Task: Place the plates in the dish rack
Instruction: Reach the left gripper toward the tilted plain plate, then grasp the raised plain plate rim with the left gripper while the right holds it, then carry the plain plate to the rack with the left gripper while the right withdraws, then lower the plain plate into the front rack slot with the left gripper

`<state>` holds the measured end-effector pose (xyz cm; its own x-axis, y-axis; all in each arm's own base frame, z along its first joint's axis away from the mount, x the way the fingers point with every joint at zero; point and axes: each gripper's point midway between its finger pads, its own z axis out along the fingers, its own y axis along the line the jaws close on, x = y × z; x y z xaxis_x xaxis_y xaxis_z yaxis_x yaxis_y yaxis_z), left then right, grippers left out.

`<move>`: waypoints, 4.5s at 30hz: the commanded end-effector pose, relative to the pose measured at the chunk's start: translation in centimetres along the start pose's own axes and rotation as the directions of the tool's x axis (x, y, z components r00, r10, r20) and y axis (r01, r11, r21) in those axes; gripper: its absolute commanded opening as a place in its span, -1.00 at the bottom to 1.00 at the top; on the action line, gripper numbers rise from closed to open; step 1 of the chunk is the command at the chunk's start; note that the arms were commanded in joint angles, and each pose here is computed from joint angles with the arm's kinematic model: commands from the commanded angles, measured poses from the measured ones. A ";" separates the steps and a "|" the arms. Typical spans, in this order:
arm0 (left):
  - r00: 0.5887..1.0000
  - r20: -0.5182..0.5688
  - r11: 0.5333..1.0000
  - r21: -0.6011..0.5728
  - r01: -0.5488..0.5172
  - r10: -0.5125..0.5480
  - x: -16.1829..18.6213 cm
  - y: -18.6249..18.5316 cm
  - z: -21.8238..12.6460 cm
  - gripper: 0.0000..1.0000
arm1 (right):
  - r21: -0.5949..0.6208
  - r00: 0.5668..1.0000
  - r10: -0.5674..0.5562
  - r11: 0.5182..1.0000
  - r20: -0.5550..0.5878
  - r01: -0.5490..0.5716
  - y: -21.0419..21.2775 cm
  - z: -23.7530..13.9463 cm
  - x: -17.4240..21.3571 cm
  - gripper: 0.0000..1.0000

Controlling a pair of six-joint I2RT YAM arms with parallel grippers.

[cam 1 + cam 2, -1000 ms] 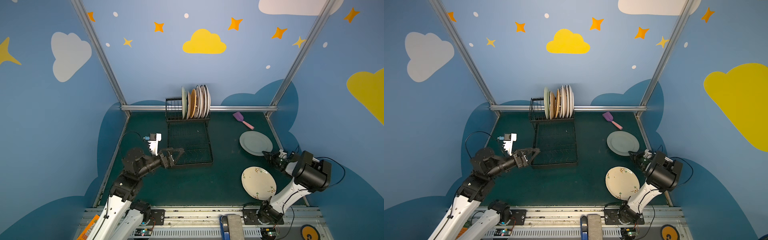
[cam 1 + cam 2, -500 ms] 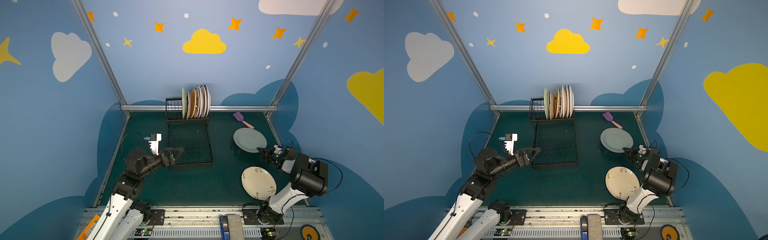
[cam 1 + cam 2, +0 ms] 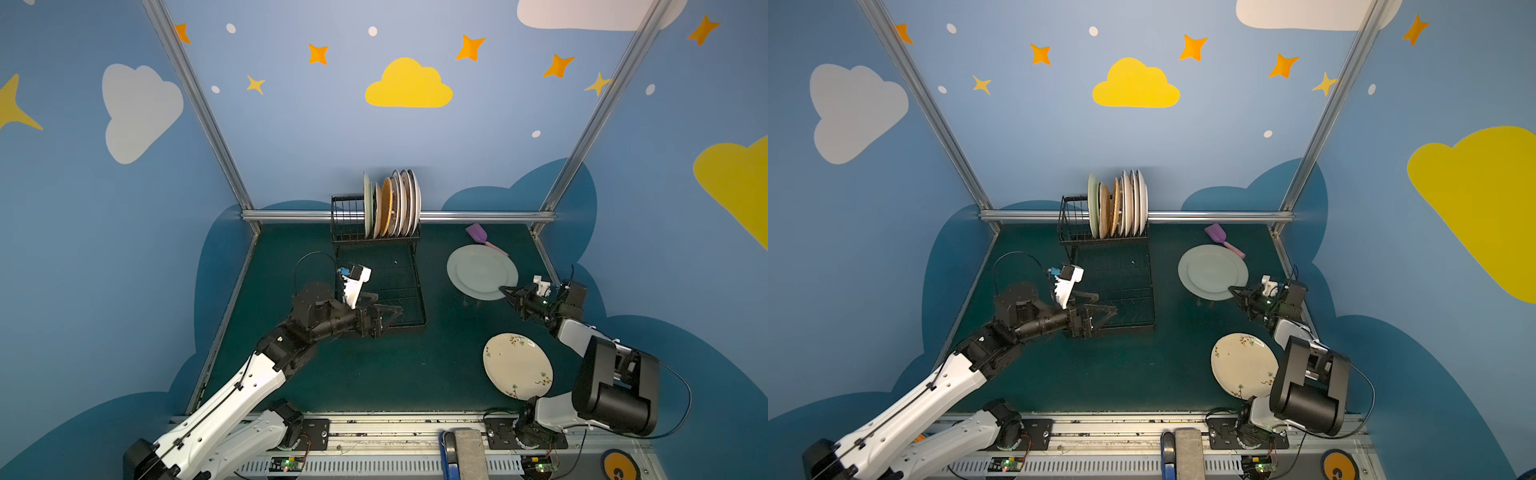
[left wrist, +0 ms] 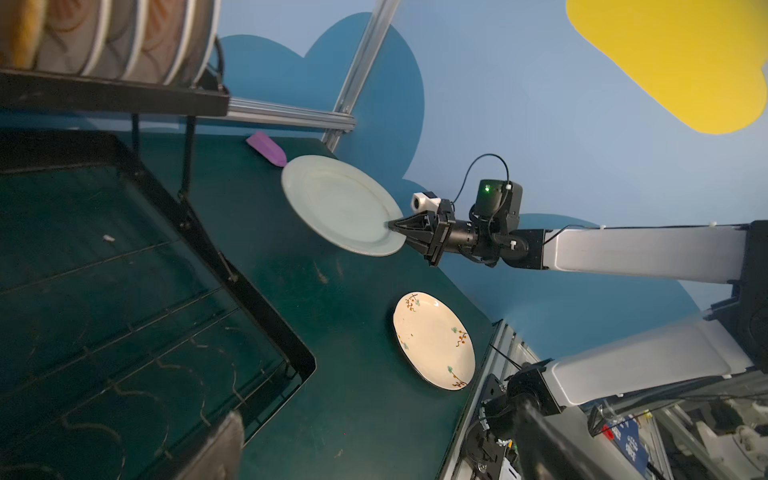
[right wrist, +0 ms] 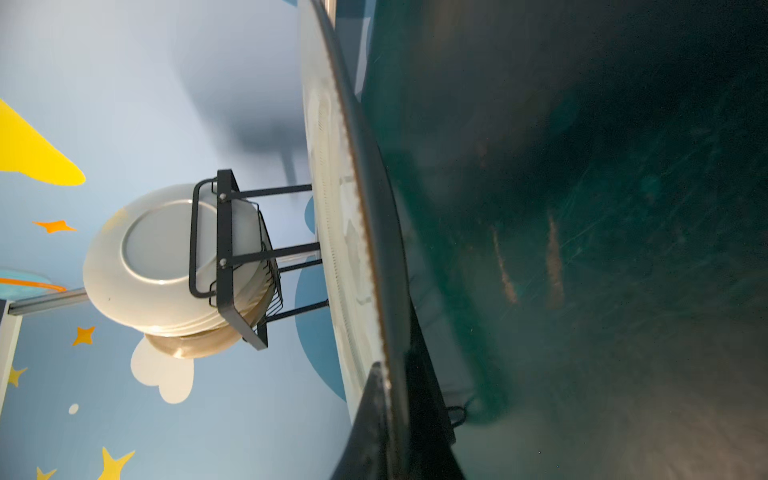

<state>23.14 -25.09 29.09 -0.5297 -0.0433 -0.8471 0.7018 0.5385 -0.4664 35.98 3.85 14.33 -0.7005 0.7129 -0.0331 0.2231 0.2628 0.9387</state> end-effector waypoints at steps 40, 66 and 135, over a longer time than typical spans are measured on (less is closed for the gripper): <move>-0.015 -0.433 -0.060 -0.091 -0.994 0.901 5.1 -0.9 16.5 0.11 | -0.121 0.919 -0.134 0.988 -0.370 0.096 11.9 0.9 12.6 -1.00; 0.129 -0.464 -0.003 -0.273 -0.962 0.876 1.5 -2.7 13.0 -0.93 | -0.147 0.902 -0.275 0.960 -0.333 0.238 14.6 -0.1 14.3 -0.09; 0.878 0.477 0.837 -0.461 0.294 -0.045 -32.8 12.7 -4.5 -0.93 | -0.375 0.619 -0.687 0.726 -0.381 0.576 14.1 3.4 26.5 0.73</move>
<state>47.83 -12.69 46.57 -0.3962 -0.4226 -0.8152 0.1057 0.8609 -0.4976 22.80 28.42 25.35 -0.8585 0.0122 -0.5127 -0.4740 0.3629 0.8023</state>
